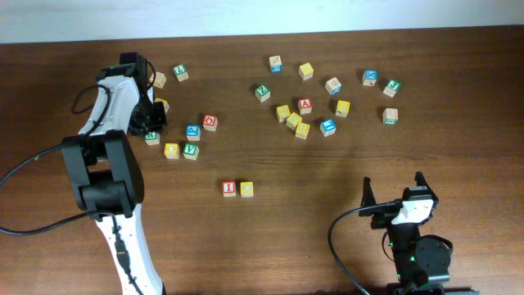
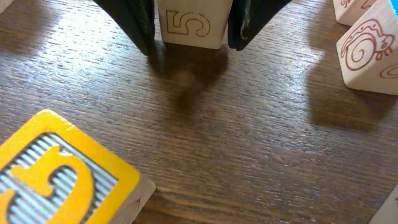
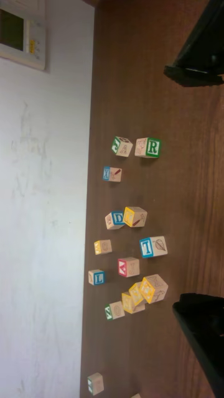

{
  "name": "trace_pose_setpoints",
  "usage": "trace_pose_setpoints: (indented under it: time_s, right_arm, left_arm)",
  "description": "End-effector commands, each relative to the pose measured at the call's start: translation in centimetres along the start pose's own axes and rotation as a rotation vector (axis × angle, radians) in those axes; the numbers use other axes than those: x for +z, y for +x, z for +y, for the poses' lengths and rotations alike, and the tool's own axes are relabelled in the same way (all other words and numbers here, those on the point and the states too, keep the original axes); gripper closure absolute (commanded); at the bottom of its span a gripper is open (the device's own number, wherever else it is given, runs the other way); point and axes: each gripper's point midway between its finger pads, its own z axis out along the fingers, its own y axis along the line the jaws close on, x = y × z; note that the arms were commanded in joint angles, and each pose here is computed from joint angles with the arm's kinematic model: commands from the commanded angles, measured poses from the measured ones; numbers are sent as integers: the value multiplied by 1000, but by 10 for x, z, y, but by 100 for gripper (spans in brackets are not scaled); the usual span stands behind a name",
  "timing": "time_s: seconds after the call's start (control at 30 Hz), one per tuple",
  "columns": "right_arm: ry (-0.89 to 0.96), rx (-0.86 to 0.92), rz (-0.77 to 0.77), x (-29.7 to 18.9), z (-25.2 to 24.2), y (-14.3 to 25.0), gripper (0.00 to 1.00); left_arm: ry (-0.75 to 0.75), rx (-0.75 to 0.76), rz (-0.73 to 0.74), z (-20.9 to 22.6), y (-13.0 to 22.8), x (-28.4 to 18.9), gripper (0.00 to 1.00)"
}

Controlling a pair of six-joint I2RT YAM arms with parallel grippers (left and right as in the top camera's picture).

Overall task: Spell out ICRA
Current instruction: 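Lower the left gripper and grasp the green R block, then carry the green R block toward the I and C blocks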

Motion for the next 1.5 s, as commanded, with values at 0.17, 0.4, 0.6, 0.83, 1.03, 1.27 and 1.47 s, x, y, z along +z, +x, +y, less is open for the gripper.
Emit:
trace_pose_setpoints:
  time_s: [0.17, 0.4, 0.6, 0.83, 1.03, 1.27, 1.47]
  right_arm:
    - [4, -3, 4, 0, -1, 2, 2]
    - [4, -3, 4, 0, -1, 2, 2]
    - [4, -3, 4, 0, -1, 2, 2]
    - [4, -3, 4, 0, -1, 2, 2]
    - [4, -3, 4, 0, -1, 2, 2]
    - [4, -3, 4, 0, -1, 2, 2]
    - [4, -3, 4, 0, -1, 2, 2]
  left_arm:
    - [0, 9, 64, -1, 13, 8, 61]
    - [0, 9, 61, -1, 13, 8, 69]
    - [0, 9, 69, -1, 15, 8, 78]
    - [1, 9, 78, -1, 15, 0, 81]
    - [92, 4, 46, -12, 0, -51, 84]
    - [350, 3, 34, -47, 5, -137, 89]
    - [565, 69, 101, -110, 28, -165, 89]
